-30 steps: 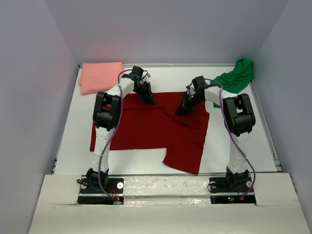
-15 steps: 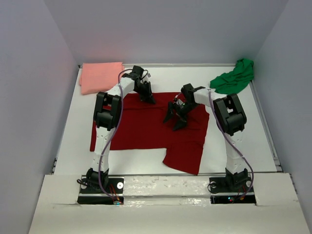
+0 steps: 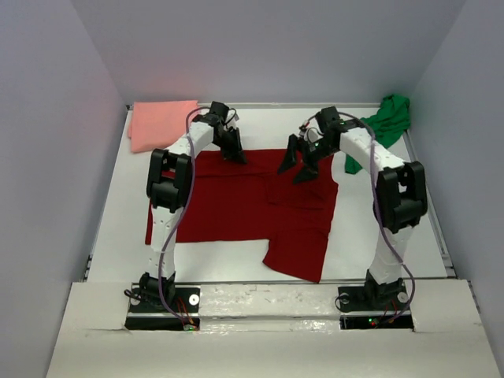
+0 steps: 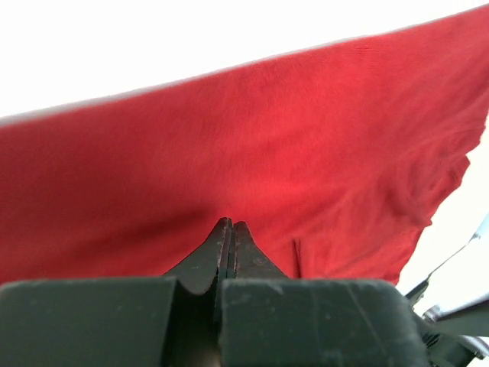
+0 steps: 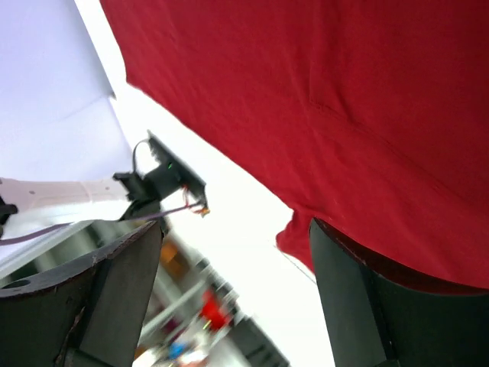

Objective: Fold and stack the t-shirts
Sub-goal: Fold the tshirt

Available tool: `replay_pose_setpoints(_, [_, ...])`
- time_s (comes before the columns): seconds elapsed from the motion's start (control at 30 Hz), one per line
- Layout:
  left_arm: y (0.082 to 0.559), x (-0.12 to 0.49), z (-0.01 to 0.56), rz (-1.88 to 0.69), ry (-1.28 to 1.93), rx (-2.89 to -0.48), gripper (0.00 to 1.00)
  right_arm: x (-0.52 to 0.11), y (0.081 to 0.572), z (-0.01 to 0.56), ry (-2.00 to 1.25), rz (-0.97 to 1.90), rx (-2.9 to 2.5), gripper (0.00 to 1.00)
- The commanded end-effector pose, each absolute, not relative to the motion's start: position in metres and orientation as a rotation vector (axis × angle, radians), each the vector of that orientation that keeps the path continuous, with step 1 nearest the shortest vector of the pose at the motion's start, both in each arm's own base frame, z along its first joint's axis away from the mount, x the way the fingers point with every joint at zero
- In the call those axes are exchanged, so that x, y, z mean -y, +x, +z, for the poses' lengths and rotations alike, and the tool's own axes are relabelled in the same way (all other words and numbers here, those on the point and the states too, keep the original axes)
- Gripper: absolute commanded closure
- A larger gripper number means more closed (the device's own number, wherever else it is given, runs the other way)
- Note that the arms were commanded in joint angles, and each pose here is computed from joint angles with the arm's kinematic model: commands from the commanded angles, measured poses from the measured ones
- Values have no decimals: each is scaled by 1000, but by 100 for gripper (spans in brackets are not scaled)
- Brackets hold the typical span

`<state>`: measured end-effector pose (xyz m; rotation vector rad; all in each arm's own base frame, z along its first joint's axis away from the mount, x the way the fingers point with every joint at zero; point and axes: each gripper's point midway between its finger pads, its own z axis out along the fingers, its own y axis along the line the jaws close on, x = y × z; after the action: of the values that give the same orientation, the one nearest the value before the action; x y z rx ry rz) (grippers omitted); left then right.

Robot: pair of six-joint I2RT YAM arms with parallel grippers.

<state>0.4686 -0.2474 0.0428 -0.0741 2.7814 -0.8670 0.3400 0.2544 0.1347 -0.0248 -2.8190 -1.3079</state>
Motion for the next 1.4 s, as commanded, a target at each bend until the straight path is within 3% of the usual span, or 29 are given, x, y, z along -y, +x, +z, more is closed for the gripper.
replay_pose_setpoints(0.0, [483,205,159,-797,-136,-2551,100,-218,335,166,67,-1156,3120,19])
replay_pose_setpoints(0.13, [441,150,191,-738,-311,-2475,100,-191,312,160,21,-999,3252,32])
replay_pose_setpoints(0.2, [418,133,181,-687,-365,-2498,100,-181,293,149,-5,-935,3253,35])
replay_pose_setpoints(0.27, [401,118,193,-632,-380,-2474,100,-176,275,138,-28,-890,3206,50])
replay_pose_setpoints(0.33, [379,103,186,-545,-421,-2508,99,-173,254,124,-53,-881,3148,51])
replay_pose_setpoints(0.4, [366,86,179,-501,-474,-2525,98,-170,246,121,-64,-870,3145,72])
replay_pose_setpoints(0.47, [346,76,166,-500,-532,-2559,96,-166,243,122,-86,-837,3157,100])
replay_pose_setpoints(0.57, [322,67,149,-515,-618,-2594,91,-165,235,119,-119,-797,3109,100])
replay_pose_setpoints(0.6, [316,67,146,-508,-631,-2604,76,-162,233,115,-138,-761,3103,100])
replay_pose_setpoints(0.63, [306,53,135,-453,-708,-2627,68,-160,230,114,-166,-740,3089,100])
replay_pose_setpoints(0.67, [299,50,134,-430,-719,-2633,59,-158,225,114,-167,-725,3077,96])
replay_pose_setpoints(0.7, [292,44,130,-386,-739,-2648,44,-158,221,115,-175,-726,3067,82])
replay_pose_setpoints(0.73, [284,38,126,-366,-771,-2653,41,-157,217,116,-185,-723,3062,64])
replay_pose_setpoints(0.77, [278,34,122,-354,-793,-2659,39,-157,215,120,-193,-730,3071,35])
replay_pose_setpoints(0.87, [259,24,110,-330,-885,-2682,32,-153,199,116,-241,-702,3031,10])
replay_pose_setpoints(1.37, [216,8,89,-198,-1082,-2653,32,-115,146,97,-390,-483,3085,6])
